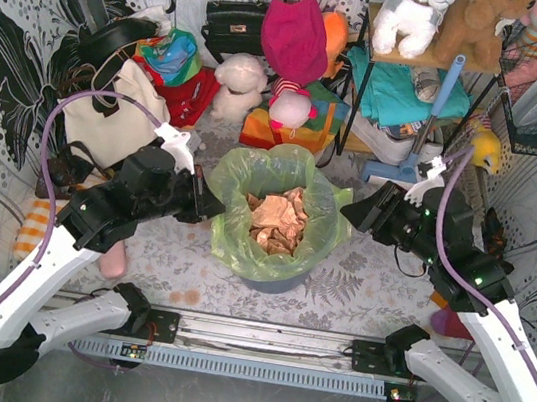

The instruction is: Tie the trash bag

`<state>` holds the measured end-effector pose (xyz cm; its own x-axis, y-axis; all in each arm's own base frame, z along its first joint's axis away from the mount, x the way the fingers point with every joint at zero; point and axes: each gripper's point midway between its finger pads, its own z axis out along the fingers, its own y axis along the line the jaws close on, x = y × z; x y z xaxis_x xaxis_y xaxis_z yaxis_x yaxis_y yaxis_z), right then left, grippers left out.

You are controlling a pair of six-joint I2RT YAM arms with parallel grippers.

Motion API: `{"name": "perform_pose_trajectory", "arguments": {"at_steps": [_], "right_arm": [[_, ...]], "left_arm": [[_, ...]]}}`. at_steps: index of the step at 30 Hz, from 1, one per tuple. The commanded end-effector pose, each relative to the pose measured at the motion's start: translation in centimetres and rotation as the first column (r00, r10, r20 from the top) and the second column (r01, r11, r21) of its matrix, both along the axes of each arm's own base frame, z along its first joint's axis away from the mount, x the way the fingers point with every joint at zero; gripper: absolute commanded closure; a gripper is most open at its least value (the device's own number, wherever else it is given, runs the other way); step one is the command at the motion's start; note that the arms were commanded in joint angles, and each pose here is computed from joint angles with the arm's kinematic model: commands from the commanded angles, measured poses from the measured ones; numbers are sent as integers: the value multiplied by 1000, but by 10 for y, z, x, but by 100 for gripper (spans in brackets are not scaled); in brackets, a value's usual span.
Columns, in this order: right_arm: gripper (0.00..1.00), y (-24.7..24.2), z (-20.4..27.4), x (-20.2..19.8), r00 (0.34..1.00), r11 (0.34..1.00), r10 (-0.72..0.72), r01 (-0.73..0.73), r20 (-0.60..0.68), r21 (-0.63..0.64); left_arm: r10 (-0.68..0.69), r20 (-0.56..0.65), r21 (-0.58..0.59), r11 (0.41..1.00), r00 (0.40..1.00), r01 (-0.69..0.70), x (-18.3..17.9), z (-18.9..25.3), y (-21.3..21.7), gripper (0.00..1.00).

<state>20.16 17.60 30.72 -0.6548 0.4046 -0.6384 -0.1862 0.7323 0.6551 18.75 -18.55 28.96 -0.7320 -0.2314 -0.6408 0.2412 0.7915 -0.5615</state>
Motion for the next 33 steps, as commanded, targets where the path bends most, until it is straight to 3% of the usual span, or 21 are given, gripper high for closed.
{"name": "perform_pose_trajectory", "arguments": {"at_steps": [1,5,7,13,14,24,33], "right_arm": [[46,5,-20,-18,996,997,72,-71,-54,9],[47,10,-35,-29,988,993,119,-117,-101,27],[54,9,-44,-31,986,993,113,-110,-122,32],[97,-6,-63,-31,988,999,29,-32,-152,-18],[100,-8,-63,-31,988,999,21,-25,-150,-23],[100,-18,-60,-35,990,998,-7,-1,-143,-55],[100,1,-3,-42,991,990,135,-136,11,46]], "left_arm": [[7,26,-21,1000,1000,-6,3,5,-1,100],[7,26,-21,1000,1000,-6,4,5,-1,100],[3,21,-18,1000,1000,-3,4,3,-2,100],[5,17,-4,1000,1000,-5,4,1,0,100],[8,19,0,1000,1000,-8,4,1,1,100],[11,-18,46,999,1000,-10,-4,-8,9,100],[-190,-14,-6,982,982,190,-44,13,1,100]]}}
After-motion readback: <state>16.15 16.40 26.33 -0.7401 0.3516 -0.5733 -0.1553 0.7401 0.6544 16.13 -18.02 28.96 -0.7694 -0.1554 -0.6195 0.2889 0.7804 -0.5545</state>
